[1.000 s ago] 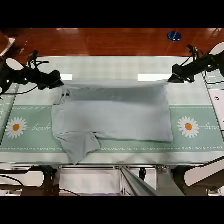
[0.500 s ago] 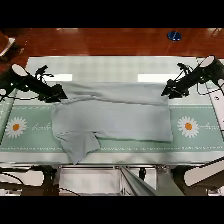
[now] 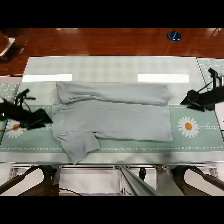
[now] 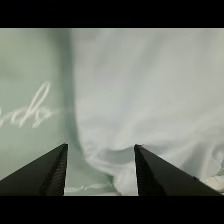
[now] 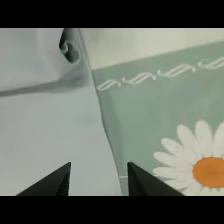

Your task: Fold the shirts.

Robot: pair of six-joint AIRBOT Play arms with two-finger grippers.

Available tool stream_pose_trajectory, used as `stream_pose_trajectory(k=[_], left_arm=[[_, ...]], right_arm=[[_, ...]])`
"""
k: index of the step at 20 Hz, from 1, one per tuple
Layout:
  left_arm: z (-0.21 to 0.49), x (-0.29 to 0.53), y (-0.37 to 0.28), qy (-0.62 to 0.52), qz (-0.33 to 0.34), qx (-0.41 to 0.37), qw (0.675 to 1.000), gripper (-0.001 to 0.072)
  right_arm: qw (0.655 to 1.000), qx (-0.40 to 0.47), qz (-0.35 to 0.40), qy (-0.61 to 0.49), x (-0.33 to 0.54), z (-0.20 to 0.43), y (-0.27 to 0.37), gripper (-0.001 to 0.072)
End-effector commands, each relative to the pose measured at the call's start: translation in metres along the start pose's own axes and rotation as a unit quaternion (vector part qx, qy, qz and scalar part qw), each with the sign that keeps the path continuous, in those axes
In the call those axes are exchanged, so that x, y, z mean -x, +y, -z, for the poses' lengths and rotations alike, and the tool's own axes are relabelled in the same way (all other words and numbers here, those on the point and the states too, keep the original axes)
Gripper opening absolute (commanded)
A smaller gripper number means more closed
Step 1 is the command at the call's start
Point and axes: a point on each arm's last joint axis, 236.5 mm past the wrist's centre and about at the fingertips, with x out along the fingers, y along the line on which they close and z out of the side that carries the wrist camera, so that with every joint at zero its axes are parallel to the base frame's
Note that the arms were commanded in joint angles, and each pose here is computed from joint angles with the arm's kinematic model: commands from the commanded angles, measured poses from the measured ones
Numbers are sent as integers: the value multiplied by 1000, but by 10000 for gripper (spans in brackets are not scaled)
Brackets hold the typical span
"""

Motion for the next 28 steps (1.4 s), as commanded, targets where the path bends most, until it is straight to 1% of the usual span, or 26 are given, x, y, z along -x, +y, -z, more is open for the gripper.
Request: stream_pose_trajectory(k=[1, 3, 7, 11, 13, 14, 15, 16, 18, 19, 20, 22, 24, 28], left_arm=[[55, -33, 11, 2, 46, 69, 997, 507], [53, -41, 2, -26, 75, 98, 992, 506], [59, -51, -26, -9, 122, 79, 989, 506], [70, -67, -36, 19, 120, 60, 991, 506], [74, -72, -41, 32, 115, 44, 992, 501], [80, -73, -44, 46, 117, 34, 991, 425], [81, -73, -45, 47, 118, 32, 991, 246], [80, -73, -45, 44, 117, 33, 992, 41], [77, -73, -45, 38, 118, 33, 992, 27], [76, -73, -45, 37, 118, 33, 992, 27], [75, -73, -45, 33, 118, 30, 992, 27], [72, -74, -45, 28, 118, 31, 992, 27], [72, -74, -45, 28, 117, 31, 992, 27], [71, -74, -44, 25, 116, 32, 992, 27]], right_arm=[[996, -36, -61, -50, -20, 46, 14, 415], [994, -48, -89, -35, -32, 67, 22, 415], [994, -53, -94, -22, -40, 78, 22, 415], [991, -64, -110, -37, -38, 70, 28, 414], [991, -70, -96, -61, -35, 57, 19, 414], [990, -94, -74, -72, -30, 51, 2, 414], [989, -118, -48, -72, -24, 50, -21, 414], [989, -131, -22, -60, -21, 59, -44, 414], [985, -169, 27, 11, -19, 102, -81, 414], [982, -180, 32, 51, -24, 126, -83, 414], [979, -189, 19, 78, -30, 141, -75, 414], [977, -174, -16, 121, -43, 165, -51, 414], [978, -160, -26, 131, -53, 172, -41, 414], [979, -155, -69, 117, -69, 156, -16, 414]])
